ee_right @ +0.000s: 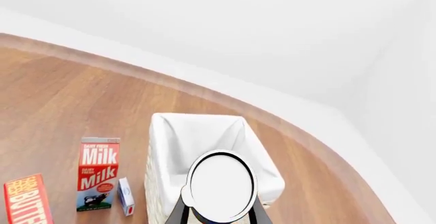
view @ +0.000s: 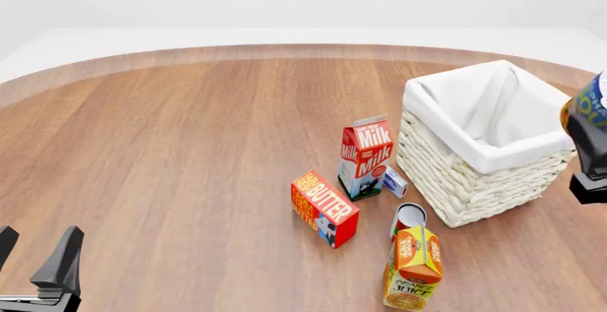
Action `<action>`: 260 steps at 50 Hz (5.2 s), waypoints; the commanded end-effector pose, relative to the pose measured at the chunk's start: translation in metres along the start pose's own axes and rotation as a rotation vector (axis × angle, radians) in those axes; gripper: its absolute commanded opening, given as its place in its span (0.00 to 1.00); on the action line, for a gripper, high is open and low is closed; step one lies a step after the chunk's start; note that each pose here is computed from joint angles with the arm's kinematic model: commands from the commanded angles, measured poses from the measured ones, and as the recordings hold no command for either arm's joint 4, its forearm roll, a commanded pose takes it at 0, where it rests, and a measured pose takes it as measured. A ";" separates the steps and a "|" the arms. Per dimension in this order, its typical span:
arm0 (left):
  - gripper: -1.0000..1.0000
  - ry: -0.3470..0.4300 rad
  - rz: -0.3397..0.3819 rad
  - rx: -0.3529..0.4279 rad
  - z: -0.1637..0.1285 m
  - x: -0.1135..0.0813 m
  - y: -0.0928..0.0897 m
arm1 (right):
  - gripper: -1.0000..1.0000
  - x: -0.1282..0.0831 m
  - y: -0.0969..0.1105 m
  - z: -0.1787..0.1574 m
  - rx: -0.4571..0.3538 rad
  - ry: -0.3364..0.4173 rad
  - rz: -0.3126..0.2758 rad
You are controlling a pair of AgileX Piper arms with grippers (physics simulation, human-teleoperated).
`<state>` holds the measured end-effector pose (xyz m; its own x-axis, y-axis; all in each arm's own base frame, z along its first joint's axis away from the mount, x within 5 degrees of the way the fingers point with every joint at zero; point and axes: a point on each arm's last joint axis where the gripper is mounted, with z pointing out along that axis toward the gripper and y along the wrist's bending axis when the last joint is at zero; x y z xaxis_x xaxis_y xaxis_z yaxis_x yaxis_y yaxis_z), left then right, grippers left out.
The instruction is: Pick up the alphabet soup, and put it in the basket.
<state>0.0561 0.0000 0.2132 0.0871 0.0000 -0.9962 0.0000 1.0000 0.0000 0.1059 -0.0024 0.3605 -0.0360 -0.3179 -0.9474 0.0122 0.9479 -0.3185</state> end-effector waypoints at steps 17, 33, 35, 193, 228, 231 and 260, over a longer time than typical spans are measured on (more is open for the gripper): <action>1.00 0.000 0.000 0.000 0.000 0.000 0.000 | 0.00 -0.012 -0.003 0.021 -0.012 0.006 0.016; 1.00 0.000 0.000 0.000 0.000 0.000 0.000 | 0.00 -0.015 0.000 0.042 -0.039 0.015 0.019; 1.00 0.000 0.000 0.000 0.000 0.000 0.000 | 0.00 -0.015 0.000 0.045 -0.040 0.018 0.019; 1.00 0.000 0.000 0.000 0.000 0.000 0.000 | 0.00 0.039 -0.007 0.235 -0.092 0.454 0.029; 1.00 0.000 0.000 0.000 0.000 0.000 0.000 | 0.00 0.064 -0.012 0.254 -0.108 0.553 -0.015; 1.00 0.000 0.000 0.000 0.000 0.000 0.000 | 0.00 0.065 -0.012 0.256 -0.110 0.557 -0.016; 1.00 0.000 0.000 0.000 0.000 0.000 0.000 | 0.00 0.081 0.002 0.268 -0.160 0.611 -0.037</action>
<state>0.0561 0.0000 0.2132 0.0871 0.0000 -0.9962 0.0000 1.0000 0.0000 0.3661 -0.0352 0.2777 -0.5910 -0.3491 -0.7272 -0.1540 0.9337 -0.3231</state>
